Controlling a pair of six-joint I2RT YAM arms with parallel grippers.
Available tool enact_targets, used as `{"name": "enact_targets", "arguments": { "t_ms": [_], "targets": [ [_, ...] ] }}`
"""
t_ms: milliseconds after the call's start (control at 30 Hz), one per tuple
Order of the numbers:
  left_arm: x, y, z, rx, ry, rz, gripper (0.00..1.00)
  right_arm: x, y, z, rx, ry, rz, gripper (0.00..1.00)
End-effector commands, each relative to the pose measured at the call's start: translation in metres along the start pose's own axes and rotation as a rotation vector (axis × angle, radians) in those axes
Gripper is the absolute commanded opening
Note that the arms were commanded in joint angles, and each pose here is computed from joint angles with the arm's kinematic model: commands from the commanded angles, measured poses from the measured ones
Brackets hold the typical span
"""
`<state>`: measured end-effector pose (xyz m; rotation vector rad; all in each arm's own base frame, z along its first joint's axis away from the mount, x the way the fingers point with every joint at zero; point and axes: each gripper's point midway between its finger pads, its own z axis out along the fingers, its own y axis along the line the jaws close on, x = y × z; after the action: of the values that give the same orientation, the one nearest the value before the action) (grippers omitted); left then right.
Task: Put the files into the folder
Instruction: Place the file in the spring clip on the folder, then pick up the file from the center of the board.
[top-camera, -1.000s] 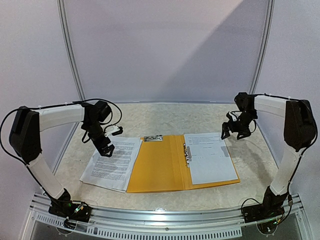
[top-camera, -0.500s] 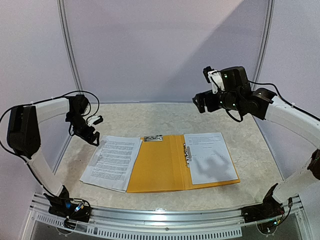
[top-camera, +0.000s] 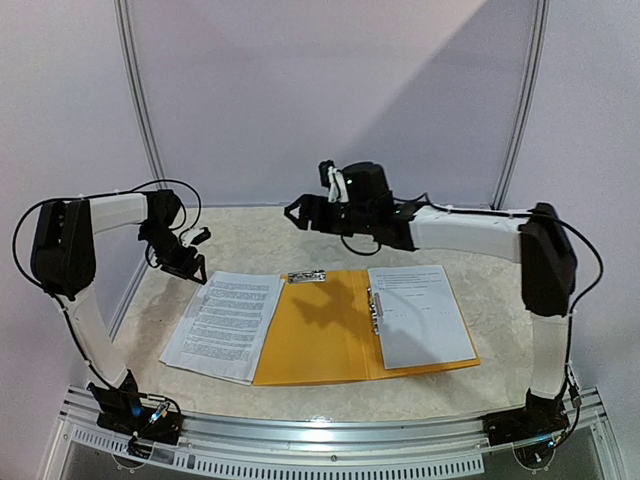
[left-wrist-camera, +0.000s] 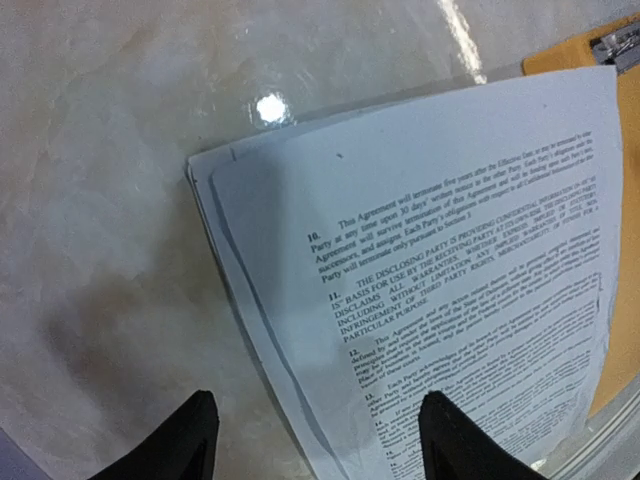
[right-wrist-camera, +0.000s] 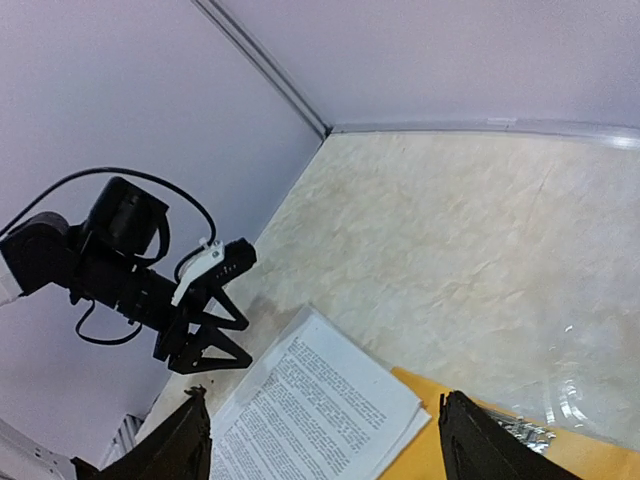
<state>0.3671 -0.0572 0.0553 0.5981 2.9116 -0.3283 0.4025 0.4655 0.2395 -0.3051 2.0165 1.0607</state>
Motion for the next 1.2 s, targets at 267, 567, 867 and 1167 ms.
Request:
{"name": "enact_targets", "arguments": {
  "t_ms": [267,567,867,1167],
  "targets": [
    [0.005,-0.015,0.017,0.041,0.007,0.044,0.69,0.11,-0.026,0.117,0.08,0.121,0.523,0.73],
    [0.012,-0.023,0.025,0.089,0.013,0.034,0.69,0.153,-0.048,0.129,0.16,0.163,0.655,0.66],
    [0.013,-0.026,0.032,0.115,0.02,0.017,0.69,0.142,-0.056,0.12,0.232,0.088,0.614,0.64],
    [0.013,-0.023,0.032,0.103,0.02,0.024,0.69,0.157,-0.066,0.122,0.257,0.107,0.648,0.64]
  ]
}}
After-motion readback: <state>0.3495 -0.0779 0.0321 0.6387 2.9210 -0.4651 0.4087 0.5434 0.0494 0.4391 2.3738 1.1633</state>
